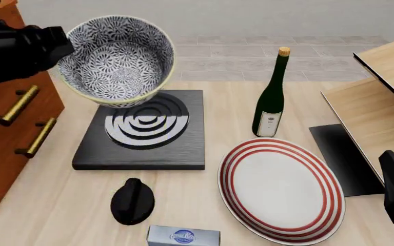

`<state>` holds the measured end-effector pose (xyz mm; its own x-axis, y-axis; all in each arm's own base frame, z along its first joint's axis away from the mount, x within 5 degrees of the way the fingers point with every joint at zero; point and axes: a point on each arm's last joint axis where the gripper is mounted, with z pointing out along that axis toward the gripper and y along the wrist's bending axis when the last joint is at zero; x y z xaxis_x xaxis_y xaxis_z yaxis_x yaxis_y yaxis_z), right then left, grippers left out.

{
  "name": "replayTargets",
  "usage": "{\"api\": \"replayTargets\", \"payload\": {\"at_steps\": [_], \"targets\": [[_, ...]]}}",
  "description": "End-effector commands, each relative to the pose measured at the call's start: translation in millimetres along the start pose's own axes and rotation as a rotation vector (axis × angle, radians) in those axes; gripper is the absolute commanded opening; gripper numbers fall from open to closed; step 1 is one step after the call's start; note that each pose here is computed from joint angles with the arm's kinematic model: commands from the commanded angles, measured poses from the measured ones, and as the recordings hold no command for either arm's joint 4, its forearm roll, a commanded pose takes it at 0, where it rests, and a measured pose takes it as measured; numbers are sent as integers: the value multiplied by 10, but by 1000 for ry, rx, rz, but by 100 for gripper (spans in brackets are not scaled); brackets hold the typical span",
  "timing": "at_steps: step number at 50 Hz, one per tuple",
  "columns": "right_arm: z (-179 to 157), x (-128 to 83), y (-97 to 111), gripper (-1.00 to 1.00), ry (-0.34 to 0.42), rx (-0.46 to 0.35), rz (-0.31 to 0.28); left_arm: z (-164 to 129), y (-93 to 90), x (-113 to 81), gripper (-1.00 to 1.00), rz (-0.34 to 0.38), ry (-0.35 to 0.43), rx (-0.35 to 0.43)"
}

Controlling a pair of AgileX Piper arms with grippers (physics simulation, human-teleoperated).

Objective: Put the bowl on the stove.

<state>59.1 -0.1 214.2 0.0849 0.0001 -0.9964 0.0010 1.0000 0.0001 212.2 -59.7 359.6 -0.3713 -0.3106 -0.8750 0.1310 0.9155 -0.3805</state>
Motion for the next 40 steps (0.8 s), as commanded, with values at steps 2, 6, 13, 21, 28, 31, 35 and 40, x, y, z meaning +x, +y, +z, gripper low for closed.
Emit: {"api": "replayTargets", "payload": {"at_steps": [2,6,13,21,28,31,35,40], "targets": [[0,0,0,100,0,0,0,34,-39,105,-100,9,19,31],[0,0,0,100,0,0,0,13,-58,130,-100,19,24,42],[0,0,0,100,0,0,0,10,-68,146,-100,21,31,47],[0,0,0,100,0,0,0,56,-47,171,-100,9,37,39],[0,0,0,100,0,0,0,93,-39,202,-100,8,46,36],[0,0,0,100,0,0,0,123,-30,220,-100,4,53,32],[0,0,0,100,0,0,0,208,-13,261,-100,-2,64,25],[0,0,0,100,0,0,0,267,1,315,-100,-4,78,22]]}}
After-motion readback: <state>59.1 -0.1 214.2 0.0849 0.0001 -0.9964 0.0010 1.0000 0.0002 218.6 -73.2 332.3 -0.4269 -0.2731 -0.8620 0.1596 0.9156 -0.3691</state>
